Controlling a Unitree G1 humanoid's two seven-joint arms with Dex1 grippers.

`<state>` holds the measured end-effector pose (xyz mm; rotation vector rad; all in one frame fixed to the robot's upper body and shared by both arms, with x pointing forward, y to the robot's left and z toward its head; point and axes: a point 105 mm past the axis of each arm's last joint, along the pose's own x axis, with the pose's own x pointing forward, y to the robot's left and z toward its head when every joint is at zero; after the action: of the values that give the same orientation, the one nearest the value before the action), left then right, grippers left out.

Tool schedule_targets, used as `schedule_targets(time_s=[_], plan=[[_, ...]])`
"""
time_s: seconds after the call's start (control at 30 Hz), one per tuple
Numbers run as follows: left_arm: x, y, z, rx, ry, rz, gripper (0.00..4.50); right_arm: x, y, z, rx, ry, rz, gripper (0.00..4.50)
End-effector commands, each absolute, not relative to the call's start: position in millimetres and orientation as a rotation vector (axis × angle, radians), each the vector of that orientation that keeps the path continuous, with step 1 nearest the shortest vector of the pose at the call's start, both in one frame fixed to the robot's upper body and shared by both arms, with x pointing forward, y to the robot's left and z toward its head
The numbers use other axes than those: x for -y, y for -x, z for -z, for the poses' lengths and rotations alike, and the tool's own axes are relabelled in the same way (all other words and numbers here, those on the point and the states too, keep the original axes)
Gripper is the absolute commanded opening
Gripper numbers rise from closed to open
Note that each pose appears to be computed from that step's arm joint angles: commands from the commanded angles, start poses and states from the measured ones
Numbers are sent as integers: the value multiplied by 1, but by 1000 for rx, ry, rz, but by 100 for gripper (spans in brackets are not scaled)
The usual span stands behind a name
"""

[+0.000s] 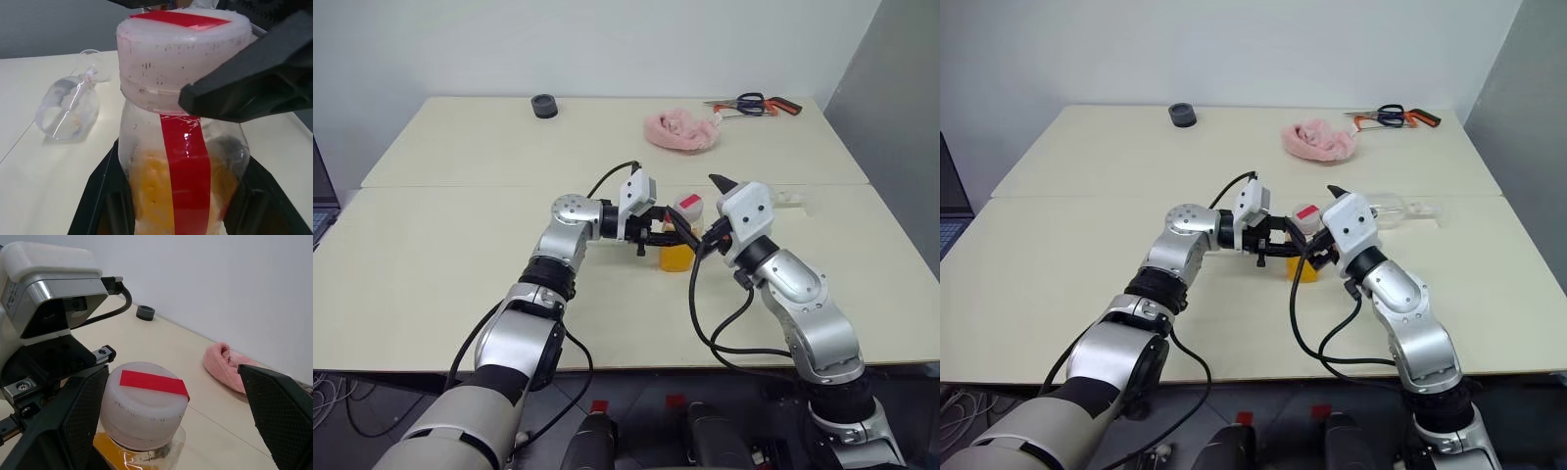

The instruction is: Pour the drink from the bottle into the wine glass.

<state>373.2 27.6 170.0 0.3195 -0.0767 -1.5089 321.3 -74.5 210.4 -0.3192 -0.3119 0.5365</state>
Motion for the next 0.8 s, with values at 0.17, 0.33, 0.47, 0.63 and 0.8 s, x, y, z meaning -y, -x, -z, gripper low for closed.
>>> schedule_targets(time_s=[0.17, 0.33, 0.47, 0.63, 0.8], plan=[[-35, -374, -182, 127, -351, 1498, 173, 121, -319, -232, 384, 356, -299, 450], [-36, -374, -181, 124, -352, 1495, 173, 129, -316, -234, 386, 362, -266, 450], [-36, -374, -181, 123, -353, 1492, 173, 135, -313, -235, 389, 356, -252, 450], [-37, -375, -181, 121, -355, 1486, 173, 112, -298, -228, 369, 341, -436, 450], [-35, -375, -181, 122, -357, 1486, 173, 81, -296, -224, 345, 333, -550, 450]])
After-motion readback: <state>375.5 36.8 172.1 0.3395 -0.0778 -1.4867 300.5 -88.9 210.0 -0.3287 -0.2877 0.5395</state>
